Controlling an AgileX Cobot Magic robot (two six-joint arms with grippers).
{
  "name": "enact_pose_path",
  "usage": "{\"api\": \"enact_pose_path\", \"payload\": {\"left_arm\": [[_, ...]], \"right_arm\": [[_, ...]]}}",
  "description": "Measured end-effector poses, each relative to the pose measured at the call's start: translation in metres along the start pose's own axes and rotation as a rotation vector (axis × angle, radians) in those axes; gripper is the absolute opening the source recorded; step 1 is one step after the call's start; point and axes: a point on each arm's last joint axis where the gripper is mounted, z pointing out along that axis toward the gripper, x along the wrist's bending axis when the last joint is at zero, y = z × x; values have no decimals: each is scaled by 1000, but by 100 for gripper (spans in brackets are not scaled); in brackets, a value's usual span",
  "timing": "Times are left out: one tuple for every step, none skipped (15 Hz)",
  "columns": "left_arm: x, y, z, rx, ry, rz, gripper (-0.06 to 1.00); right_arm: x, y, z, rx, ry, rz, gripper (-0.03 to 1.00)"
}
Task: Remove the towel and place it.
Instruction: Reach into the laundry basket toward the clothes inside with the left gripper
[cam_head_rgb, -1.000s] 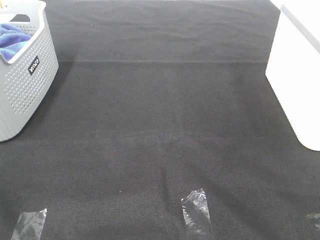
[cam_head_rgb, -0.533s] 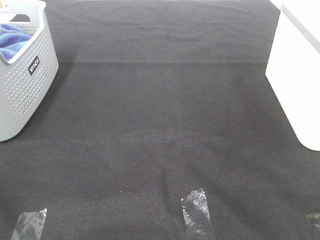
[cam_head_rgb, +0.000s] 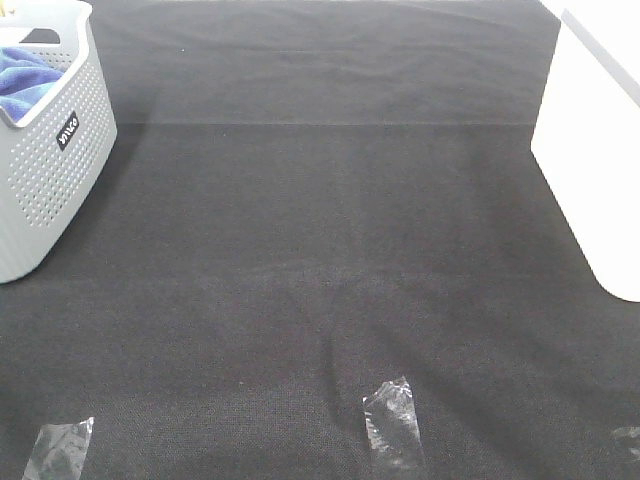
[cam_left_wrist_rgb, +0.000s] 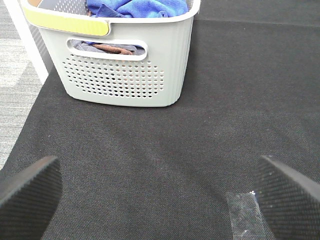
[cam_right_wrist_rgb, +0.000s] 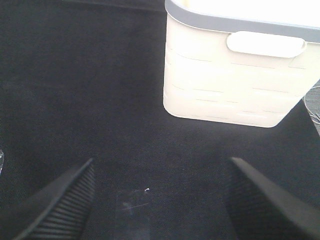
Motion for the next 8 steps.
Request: {"api": "enact_pose_path", "payload": {"left_arm": [[0, 0, 0, 0, 0, 0, 99], [0, 0, 0, 0, 0, 0, 99], [0, 0, 0, 0, 0, 0, 99], [0, 0, 0, 0, 0, 0, 99], [0, 0, 0, 0, 0, 0, 99], [0, 0, 0, 0, 0, 0, 99], [0, 0, 0, 0, 0, 0, 99], [0, 0, 0, 0, 0, 0, 99]], "right_arm": [[0, 0, 0, 0, 0, 1, 73], [0, 0, 0, 0, 0, 3, 73], [0, 0, 0, 0, 0, 4, 73], [0, 0, 0, 0, 0, 4, 73], [0, 0, 0, 0, 0, 4, 73], [0, 0, 0, 0, 0, 4, 73], [0, 0, 0, 0, 0, 4, 73], [0, 0, 0, 0, 0, 4, 73]]}}
